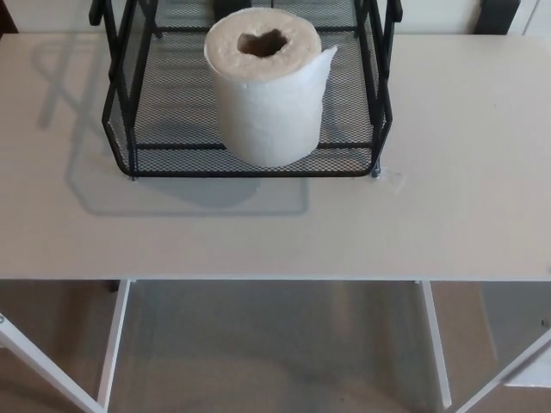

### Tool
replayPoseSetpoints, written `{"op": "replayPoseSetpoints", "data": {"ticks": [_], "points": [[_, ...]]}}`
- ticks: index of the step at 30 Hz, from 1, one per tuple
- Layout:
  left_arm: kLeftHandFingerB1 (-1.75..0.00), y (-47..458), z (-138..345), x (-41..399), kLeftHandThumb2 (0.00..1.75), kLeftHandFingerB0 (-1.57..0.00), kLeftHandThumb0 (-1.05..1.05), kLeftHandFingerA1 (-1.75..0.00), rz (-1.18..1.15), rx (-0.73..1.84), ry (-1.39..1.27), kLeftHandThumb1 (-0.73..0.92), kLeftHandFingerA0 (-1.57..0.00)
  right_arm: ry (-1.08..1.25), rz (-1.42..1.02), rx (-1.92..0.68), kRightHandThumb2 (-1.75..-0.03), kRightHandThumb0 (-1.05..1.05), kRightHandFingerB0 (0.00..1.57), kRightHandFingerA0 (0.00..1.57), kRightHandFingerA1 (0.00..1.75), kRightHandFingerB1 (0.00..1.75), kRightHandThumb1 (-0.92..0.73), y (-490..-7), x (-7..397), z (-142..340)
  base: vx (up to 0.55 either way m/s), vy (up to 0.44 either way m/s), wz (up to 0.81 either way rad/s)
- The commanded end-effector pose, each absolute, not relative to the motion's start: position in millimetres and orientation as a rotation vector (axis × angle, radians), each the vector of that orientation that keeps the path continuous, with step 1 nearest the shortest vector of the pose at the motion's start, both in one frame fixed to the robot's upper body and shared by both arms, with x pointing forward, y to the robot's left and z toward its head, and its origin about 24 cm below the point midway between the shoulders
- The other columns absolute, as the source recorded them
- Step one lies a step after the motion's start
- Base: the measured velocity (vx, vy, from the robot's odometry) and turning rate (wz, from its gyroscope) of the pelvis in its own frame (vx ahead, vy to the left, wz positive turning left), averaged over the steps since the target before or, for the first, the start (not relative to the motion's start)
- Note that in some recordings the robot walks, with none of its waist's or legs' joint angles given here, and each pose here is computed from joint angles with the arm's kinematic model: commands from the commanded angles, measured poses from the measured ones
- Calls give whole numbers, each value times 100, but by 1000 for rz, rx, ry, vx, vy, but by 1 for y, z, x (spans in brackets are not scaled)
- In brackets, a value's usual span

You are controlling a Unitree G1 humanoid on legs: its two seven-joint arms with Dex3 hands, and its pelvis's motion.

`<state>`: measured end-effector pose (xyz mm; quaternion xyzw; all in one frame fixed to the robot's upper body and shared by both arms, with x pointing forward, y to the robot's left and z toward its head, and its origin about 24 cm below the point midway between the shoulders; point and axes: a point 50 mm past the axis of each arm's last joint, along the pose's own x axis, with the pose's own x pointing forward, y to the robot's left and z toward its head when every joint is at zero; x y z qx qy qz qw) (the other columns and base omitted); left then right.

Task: The robot walks towards a desk on which a file tray is kept in the middle and a toilet paper roll is kept on its right. The robot uses its right hand to hook on finger in the gap of the roll and grabs it, lifts it and places it on the tray.

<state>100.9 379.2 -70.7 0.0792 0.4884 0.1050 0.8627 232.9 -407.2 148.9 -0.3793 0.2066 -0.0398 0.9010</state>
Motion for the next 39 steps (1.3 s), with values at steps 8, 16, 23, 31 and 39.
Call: {"op": "replayPoseSetpoints", "data": {"ticks": [8,16,23,31,39], "points": [[-50,392,-66,89,63,-46,-50,-56,300,234,1046,79,-50,786,-988,122,-74,-64,0,75,111,77,-72,-422,59,-19,0,0,0],[-48,389,-64,91,62,-41,-51,-57,299,205,1034,77,-44,1017,-251,-1110,-62,-67,40,119,87,72,-46,-404,66,-18,0,0,0],[-48,390,-64,91,62,-41,-51,-57,298,208,1035,77,-44,1014,-249,-1123,-62,-67,40,119,87,72,-46,-403,64,-20,0,0,0],[-48,389,-64,95,62,-41,-51,-57,299,203,1026,77,-44,998,-254,-1140,-62,-67,40,119,87,72,-46,-403,69,-19,0,0,0],[-48,390,-62,97,62,-41,-51,-57,300,206,1021,77,-44,989,-256,-1148,-62,-67,40,119,87,72,-46,-402,69,-21,0,0,0]]}}
